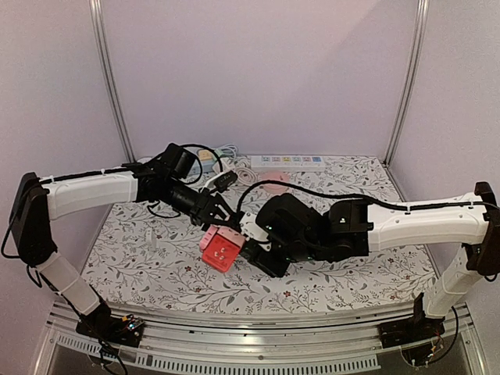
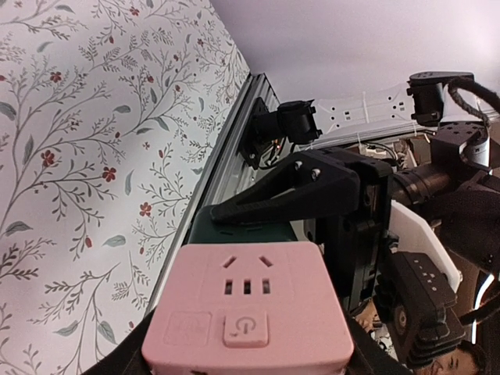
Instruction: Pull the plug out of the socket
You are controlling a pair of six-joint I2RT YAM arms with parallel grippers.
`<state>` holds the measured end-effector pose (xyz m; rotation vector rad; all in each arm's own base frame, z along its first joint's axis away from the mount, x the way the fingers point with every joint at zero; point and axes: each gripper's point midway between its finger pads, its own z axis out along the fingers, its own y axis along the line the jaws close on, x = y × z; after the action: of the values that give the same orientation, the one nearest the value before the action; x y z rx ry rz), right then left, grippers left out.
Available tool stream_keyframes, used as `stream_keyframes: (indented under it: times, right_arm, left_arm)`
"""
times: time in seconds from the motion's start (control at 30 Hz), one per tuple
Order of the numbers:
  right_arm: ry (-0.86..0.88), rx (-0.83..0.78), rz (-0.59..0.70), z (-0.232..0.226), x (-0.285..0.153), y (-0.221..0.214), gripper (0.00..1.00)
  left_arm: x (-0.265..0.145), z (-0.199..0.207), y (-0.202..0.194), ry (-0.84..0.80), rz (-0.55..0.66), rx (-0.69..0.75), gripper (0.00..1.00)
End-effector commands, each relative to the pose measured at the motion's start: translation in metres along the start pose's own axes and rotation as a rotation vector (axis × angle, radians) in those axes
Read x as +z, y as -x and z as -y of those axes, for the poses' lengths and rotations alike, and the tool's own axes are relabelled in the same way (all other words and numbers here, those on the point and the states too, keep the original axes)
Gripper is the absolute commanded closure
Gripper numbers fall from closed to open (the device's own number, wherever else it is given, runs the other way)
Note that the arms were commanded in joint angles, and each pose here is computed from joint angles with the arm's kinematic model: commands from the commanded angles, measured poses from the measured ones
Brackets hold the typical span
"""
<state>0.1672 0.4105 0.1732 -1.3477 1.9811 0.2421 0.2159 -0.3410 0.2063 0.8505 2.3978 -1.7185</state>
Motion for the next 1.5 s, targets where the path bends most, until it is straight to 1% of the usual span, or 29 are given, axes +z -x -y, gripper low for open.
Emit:
stream_keyframes:
  times: [0.0, 0.17, 0.3, 0.37, 0.47, 0.63, 0.73, 0.87, 0.93, 1.13, 1.23, 1.33, 1.47]
  right_arm:
    - [0.155, 0.088, -0.106, -0.017, -0.019, -0.038, 0.63]
    - [0.214, 0.210, -0.107, -0.003, -0.018, -0.038, 0.63]
    - [0.193, 0.194, -0.117, 0.002, -0.019, -0.045, 0.62]
    - [0.178, 0.149, -0.124, -0.004, -0.022, -0.047, 0.62]
    - [0.101, -0.011, -0.128, -0.014, -0.031, -0.042, 0.62]
    - [0.014, -0.217, -0.223, -0.030, -0.019, -0.047, 0.63]
    - [-0.013, -0.268, -0.261, -0.032, -0.011, -0.053, 0.63]
    - [-0.029, -0.280, -0.268, -0.031, -0.006, -0.053, 0.63]
    - [-0.020, -0.252, -0.257, -0.030, -0.006, -0.049, 0.63]
    - [0.043, -0.069, -0.215, -0.019, -0.006, -0.041, 0.63]
    - [0.043, 0.016, -0.189, -0.008, -0.010, -0.039, 0.62]
    - [-0.001, 0.108, -0.209, 0.013, -0.005, -0.048, 0.63]
    - [-0.095, 0.240, -0.232, 0.049, 0.000, -0.060, 0.62]
  left_arm:
    - [-0.025, -0.008, 0.033, 0.106, 0.142, 0.182, 0.95]
    - [-0.017, -0.006, 0.023, 0.109, 0.094, 0.200, 0.96]
    - [-0.020, -0.004, 0.025, 0.123, 0.095, 0.214, 0.97]
    - [-0.020, -0.003, 0.026, 0.121, 0.093, 0.213, 0.97]
    - [-0.018, -0.008, 0.026, 0.118, 0.086, 0.194, 0.97]
    - [-0.015, -0.014, 0.027, 0.120, 0.074, 0.163, 0.97]
    - [-0.014, -0.014, 0.027, 0.120, 0.074, 0.158, 0.97]
    - [-0.015, -0.015, 0.026, 0.126, 0.075, 0.155, 0.97]
    - [-0.015, -0.015, 0.026, 0.128, 0.076, 0.155, 0.97]
    - [-0.019, -0.014, 0.027, 0.146, 0.088, 0.168, 0.97]
    - [-0.025, -0.019, 0.030, 0.199, 0.110, 0.174, 0.97]
    - [-0.047, -0.031, 0.040, 0.295, 0.170, 0.156, 0.97]
    - [-0.094, -0.040, 0.057, 0.362, 0.302, 0.138, 0.97]
